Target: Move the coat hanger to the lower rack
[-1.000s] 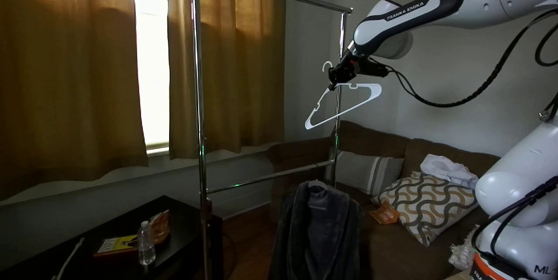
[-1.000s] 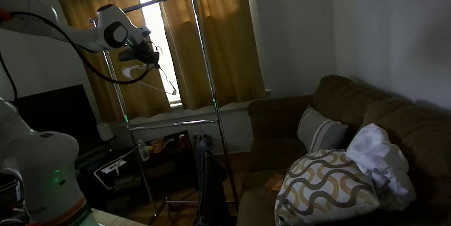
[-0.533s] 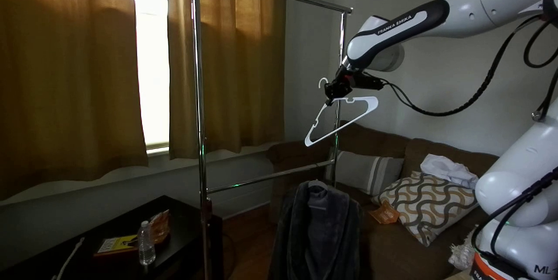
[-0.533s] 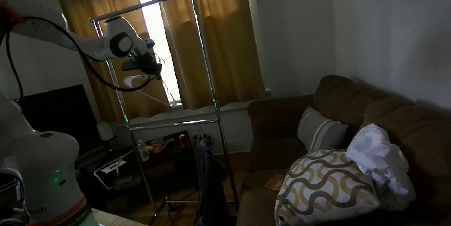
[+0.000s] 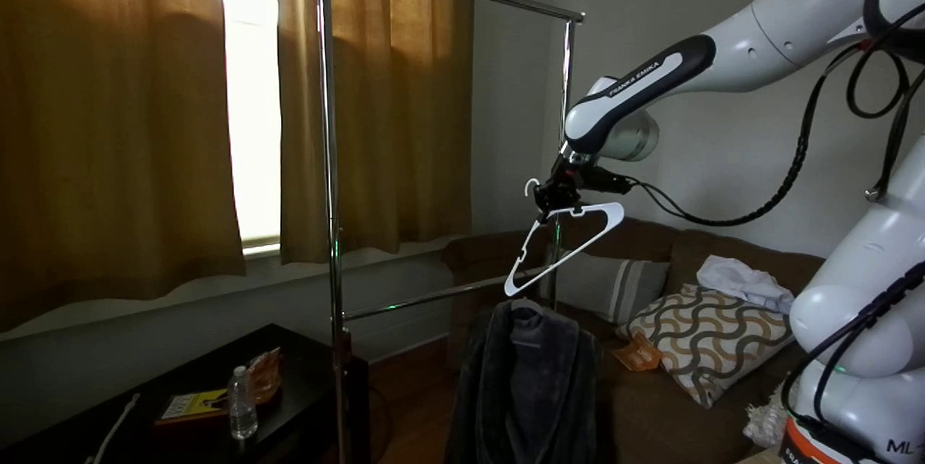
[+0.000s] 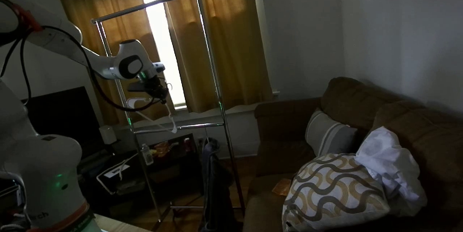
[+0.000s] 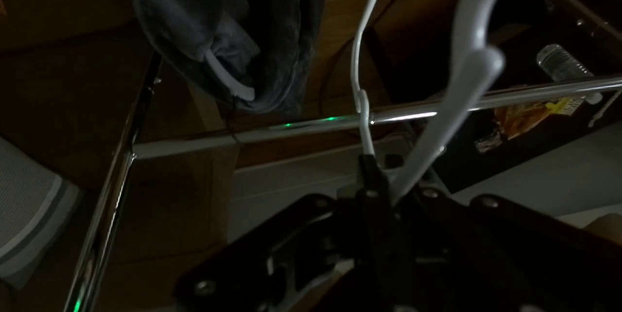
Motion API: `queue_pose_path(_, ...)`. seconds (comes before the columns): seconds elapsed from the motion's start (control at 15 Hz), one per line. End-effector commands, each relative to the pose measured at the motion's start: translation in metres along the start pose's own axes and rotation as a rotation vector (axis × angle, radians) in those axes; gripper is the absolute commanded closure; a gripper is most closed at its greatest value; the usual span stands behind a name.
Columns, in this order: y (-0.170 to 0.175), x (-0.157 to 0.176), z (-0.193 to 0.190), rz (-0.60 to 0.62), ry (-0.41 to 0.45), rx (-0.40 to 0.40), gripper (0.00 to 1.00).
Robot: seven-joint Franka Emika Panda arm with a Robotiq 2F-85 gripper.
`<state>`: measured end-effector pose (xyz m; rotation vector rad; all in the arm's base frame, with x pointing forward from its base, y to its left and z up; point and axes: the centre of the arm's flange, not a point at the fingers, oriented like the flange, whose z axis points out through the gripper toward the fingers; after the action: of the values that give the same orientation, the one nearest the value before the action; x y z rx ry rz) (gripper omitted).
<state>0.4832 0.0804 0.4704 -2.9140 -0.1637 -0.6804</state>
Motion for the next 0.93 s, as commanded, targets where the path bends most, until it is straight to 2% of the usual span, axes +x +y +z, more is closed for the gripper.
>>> queue_pose_path(0.0,0.007,-0.018,0.045,0.005,-0.017,0.072,0.98)
queue_pose_path(0.27,0.014,-0.02,0.094,-0.005,-0.01,0.109,0.98)
queue_pose_path(0.67,0.015,-0.018,0.145,-0.061,-0.044,0.126,0.98)
queue_pose_path(0.87,0.012,-0.009,0.162,-0.075,-0.061,0.097,0.98)
